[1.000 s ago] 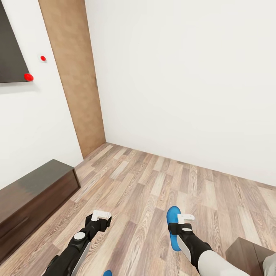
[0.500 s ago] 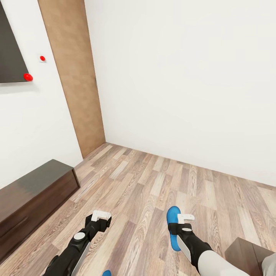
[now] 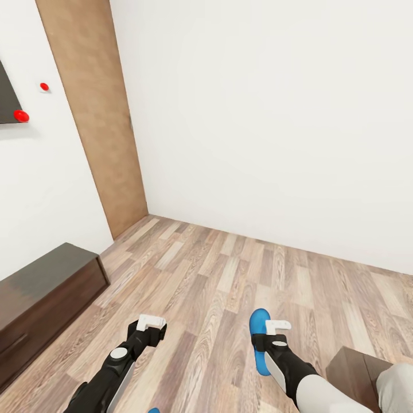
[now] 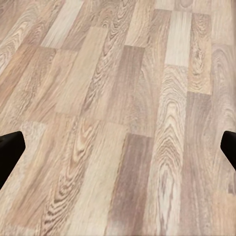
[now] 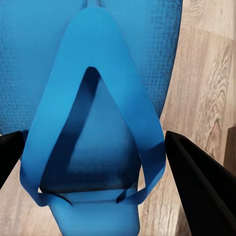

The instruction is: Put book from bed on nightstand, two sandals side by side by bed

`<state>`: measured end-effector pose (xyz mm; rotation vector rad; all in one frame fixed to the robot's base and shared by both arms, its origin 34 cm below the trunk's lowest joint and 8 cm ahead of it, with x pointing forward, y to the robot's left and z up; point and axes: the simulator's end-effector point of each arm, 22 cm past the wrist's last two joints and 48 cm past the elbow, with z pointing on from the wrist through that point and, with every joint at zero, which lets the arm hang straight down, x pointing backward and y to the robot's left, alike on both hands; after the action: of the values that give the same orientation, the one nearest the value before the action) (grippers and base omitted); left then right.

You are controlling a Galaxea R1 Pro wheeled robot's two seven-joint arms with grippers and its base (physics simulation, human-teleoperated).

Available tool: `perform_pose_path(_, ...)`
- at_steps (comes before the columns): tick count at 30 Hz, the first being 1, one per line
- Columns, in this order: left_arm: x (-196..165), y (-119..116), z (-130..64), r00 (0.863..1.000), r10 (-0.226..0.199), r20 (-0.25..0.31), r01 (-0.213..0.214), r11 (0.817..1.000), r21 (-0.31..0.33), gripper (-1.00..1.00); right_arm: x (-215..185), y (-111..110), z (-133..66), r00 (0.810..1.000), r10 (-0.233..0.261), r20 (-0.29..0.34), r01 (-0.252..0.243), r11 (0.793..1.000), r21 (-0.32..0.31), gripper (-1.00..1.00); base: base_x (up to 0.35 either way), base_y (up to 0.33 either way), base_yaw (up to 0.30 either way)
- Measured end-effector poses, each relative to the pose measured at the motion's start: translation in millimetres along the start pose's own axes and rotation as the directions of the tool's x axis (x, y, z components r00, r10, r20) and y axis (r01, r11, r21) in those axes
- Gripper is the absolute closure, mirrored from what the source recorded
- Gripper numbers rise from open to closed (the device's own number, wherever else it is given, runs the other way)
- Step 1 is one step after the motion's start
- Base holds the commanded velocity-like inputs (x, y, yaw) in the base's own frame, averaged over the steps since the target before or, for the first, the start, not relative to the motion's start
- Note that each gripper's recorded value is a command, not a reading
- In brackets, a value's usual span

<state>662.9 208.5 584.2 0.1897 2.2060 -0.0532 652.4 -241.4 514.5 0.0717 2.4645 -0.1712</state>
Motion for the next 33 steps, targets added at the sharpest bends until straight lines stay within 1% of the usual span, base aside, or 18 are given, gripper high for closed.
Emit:
perform_pose_path(15, -3.4, 1.4, -0.3, 1.000, -0.002, 0.007, 0.002, 1.000, -0.004, -1.00, -0.9, 0.2, 0.0, 1.000, -0.001, 0.001, 0.001, 1.000, 0.000, 1.00, 0.000, 0.016, -0.014)
perform_pose_path(33, -6.5, 1.9, -1.2, 1.000, 0.001, 0.013, -0.001, 1.000, -0.009, -1.00, -2.9, 2.6, -1.7, 1.000, 0.000, 0.005, 0.000, 1.000, -0.005, 1.00, 0.000, 0.061, -0.124)
